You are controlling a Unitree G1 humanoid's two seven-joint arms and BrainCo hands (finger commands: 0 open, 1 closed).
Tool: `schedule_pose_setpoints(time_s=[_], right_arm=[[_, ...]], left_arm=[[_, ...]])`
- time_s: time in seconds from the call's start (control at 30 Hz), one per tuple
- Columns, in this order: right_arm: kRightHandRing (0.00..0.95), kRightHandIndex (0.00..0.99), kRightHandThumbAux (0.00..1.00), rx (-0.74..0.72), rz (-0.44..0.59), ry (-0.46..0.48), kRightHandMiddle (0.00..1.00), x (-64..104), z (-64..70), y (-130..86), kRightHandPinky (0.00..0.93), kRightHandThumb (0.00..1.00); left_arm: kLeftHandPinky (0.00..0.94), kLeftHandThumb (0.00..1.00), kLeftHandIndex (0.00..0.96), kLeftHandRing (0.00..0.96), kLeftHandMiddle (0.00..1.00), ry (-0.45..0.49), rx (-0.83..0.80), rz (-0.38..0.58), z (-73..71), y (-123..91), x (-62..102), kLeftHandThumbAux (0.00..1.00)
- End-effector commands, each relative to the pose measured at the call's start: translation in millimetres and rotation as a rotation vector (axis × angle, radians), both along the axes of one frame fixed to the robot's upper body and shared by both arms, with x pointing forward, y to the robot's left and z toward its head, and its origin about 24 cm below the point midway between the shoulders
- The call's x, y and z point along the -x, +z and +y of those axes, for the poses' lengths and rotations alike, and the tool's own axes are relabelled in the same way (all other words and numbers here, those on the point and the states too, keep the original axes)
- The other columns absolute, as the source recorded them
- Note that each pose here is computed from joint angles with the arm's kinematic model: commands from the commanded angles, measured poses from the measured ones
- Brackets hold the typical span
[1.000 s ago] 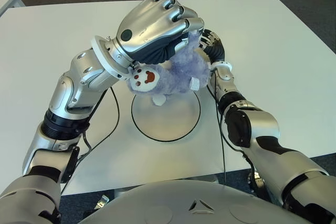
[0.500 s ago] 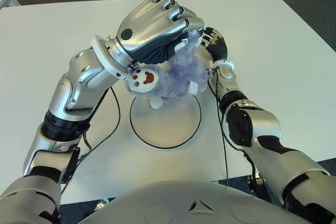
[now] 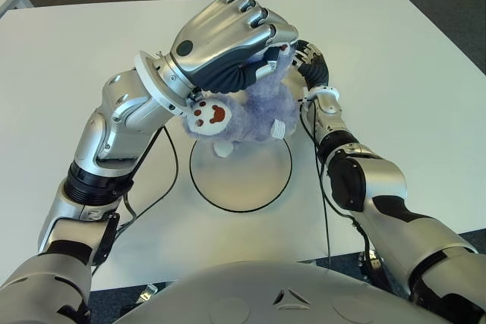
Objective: Put the doll into the plate.
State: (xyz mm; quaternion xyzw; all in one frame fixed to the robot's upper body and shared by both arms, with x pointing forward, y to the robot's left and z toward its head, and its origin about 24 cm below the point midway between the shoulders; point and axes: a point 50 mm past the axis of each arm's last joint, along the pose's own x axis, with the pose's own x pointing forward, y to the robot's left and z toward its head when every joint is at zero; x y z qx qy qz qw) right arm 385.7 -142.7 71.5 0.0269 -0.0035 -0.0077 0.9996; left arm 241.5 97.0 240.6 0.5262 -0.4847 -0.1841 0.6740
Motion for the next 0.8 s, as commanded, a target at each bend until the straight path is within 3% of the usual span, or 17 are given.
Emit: schedule_pose_setpoints(time_s=[0.03,0.8], right_arm=[[0.164,0.185,0.784,-0.021,0.052,-0.006,0.18,3.2,-0.3,-10.0,0.171,0.08],[0.157,0.169,0.793,0.003,0.03,-0.012,0.173,3.6,-2.2,-8.5,0.159,0.046]], left_arm=[[0.796,0.708,0.432,0.784,0.73,0.017,0.002,0.01,2.1,-3.0,0.1,0.708],[0.815,0.709,0.432,0.787,0.729,-0.07,0.044,0.115,3.3,-5.6,9.9,0.707]])
